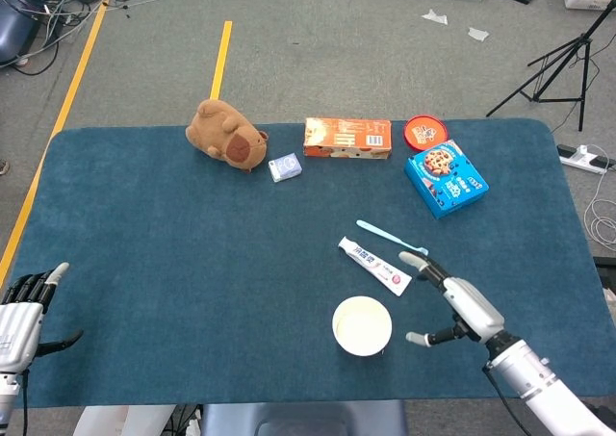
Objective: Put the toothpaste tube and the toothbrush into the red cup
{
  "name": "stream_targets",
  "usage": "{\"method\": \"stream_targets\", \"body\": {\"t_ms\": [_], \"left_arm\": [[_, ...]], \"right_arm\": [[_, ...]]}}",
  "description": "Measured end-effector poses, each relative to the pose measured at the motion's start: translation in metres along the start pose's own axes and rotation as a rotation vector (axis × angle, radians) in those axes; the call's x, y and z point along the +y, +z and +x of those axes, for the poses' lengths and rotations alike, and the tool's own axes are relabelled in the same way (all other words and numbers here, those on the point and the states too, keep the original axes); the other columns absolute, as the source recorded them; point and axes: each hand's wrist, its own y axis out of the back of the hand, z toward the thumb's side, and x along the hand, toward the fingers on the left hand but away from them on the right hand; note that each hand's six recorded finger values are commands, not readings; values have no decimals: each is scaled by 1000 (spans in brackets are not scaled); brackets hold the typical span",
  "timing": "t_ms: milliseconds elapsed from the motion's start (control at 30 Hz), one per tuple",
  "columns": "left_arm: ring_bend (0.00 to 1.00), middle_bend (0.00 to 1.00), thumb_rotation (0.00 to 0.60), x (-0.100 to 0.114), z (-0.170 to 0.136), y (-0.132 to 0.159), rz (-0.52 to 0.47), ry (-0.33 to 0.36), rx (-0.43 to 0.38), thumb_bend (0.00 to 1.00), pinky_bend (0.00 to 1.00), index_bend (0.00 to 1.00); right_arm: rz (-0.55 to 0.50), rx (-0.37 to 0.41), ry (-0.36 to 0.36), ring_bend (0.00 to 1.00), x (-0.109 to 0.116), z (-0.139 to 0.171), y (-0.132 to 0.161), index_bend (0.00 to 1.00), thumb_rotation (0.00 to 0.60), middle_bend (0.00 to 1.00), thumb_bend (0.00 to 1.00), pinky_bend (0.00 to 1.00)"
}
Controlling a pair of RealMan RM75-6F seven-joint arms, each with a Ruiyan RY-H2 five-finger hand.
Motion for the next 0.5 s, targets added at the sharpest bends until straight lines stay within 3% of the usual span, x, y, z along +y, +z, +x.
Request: {"method": "stream_targets", "body": {"t_ms": [233, 500], "left_arm": [[156, 174, 600, 0, 1, -1, -3, -1, 3, 0, 136, 42], [156, 174, 600, 3, 1, -4, -18, 3, 7, 0, 136, 42]], "right_arm": [[124, -77, -109, 0, 17, -37, -9, 0, 600, 0, 0, 213], [316, -157, -165, 0, 2, -97, -34, 0, 600, 0, 0, 214]]}}
